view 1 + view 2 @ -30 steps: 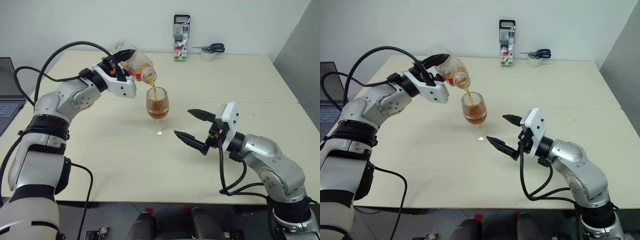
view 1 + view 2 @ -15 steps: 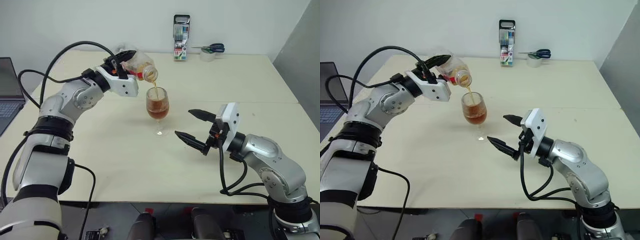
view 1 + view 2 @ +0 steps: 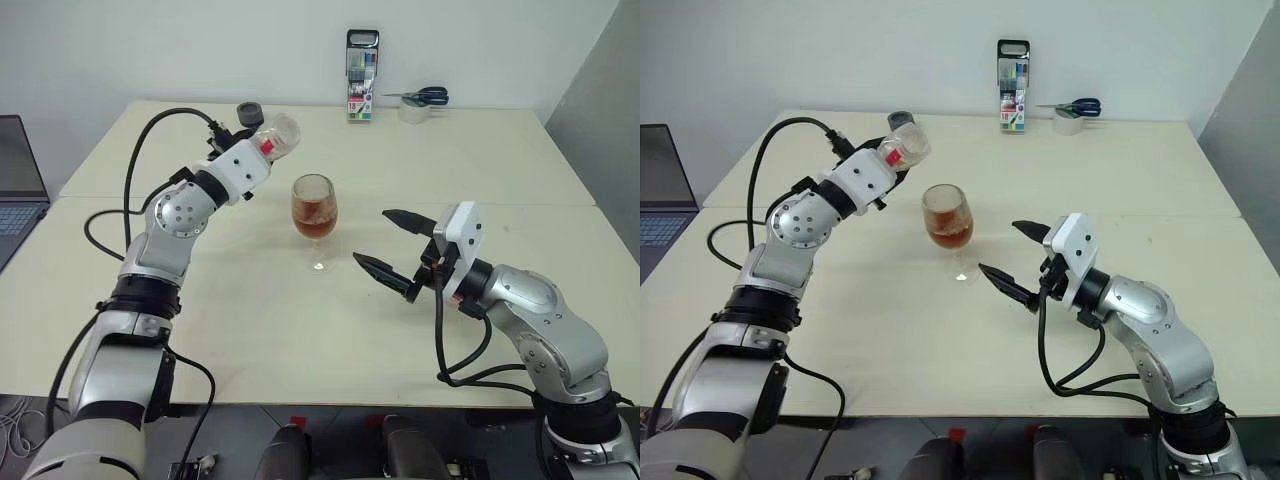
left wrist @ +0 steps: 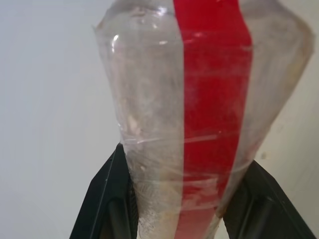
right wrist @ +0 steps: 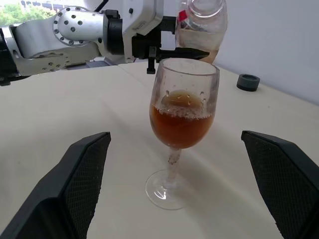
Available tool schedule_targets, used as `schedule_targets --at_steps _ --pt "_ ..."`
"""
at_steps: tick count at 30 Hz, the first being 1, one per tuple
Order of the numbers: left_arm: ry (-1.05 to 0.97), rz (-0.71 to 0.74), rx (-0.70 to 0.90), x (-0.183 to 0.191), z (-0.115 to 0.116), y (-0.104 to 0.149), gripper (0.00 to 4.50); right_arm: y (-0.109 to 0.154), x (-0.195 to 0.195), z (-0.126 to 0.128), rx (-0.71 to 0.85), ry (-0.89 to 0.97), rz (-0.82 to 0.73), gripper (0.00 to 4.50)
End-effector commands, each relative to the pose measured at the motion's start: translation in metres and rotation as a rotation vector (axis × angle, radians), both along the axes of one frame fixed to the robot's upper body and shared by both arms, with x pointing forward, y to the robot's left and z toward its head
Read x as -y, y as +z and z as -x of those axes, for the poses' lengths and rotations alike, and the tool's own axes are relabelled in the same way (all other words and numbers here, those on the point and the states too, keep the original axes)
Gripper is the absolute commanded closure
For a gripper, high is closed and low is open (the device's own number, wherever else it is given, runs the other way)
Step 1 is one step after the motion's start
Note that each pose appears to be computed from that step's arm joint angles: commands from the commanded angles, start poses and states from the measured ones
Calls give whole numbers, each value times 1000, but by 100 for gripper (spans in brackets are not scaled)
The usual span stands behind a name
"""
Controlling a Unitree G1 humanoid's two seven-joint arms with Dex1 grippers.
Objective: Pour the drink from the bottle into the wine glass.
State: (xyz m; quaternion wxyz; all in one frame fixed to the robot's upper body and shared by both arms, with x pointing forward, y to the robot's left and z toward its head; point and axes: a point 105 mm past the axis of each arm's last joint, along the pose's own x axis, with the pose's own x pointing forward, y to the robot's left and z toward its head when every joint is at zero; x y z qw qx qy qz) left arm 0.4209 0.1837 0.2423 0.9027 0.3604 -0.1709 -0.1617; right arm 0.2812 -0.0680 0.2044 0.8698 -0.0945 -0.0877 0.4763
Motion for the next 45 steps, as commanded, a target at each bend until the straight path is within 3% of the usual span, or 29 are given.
schedule_targets --at_steps 1,12,25,26,33,37,41,45 --pt "53 314 -124 -31 10 -3 281 12 -7 13 -4 100 6 0" --pt "186 639 -316 -79 46 -62 281 7 -20 21 -37 211 109 0" --pt "252 666 -380 -99 64 -101 281 2 -27 21 -33 255 141 0" --pt "243 679 -377 -98 65 -102 209 2 -28 22 -36 260 141 0" --pt "227 684 -377 -99 68 -105 4 3 -29 25 -42 275 135 0" --pt "222 636 -387 -97 70 -110 4 -1 -27 23 -52 264 141 0" --pt "215 620 -389 -97 76 -115 4 -23 -17 17 -68 202 176 0" --pt "225 603 -382 -100 88 -117 4 -36 -9 9 -53 50 98 0"
